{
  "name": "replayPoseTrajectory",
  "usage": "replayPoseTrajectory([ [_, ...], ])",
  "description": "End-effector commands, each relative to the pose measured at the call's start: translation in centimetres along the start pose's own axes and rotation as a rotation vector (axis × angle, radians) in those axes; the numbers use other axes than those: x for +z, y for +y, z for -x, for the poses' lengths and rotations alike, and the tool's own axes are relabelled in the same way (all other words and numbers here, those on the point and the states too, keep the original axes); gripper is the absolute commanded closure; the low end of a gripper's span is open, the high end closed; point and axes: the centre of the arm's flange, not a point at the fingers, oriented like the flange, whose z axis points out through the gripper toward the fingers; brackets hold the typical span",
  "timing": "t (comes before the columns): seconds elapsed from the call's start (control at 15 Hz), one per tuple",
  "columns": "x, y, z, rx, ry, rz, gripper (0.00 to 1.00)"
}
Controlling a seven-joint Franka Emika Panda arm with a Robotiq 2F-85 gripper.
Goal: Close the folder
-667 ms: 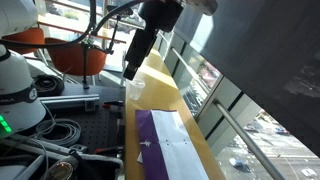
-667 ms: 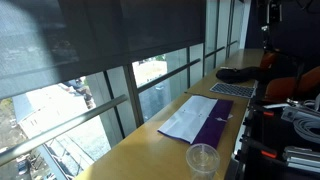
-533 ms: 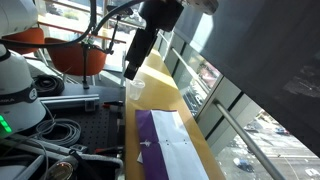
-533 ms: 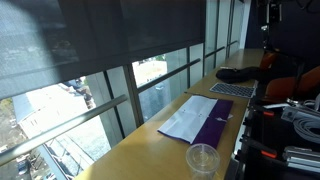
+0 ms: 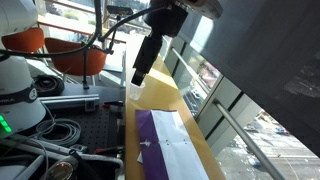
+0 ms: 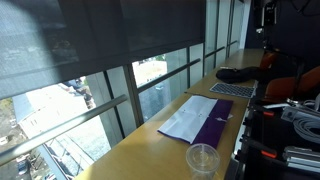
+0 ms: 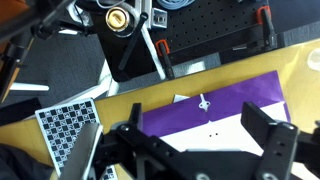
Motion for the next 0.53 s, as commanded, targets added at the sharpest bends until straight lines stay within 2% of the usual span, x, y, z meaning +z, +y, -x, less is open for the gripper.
replayPoseTrajectory([
  [0.0, 1.3, 0.7, -5.8, -0.059, 0.081, -0.048, 0.0],
  [0.2, 2.3, 0.4, -11.4, -0.081, 0.191, -0.092, 0.0],
  [0.47, 5.6, 0.3, -19.8, -0.069, 0.257, -0.116, 0.0],
])
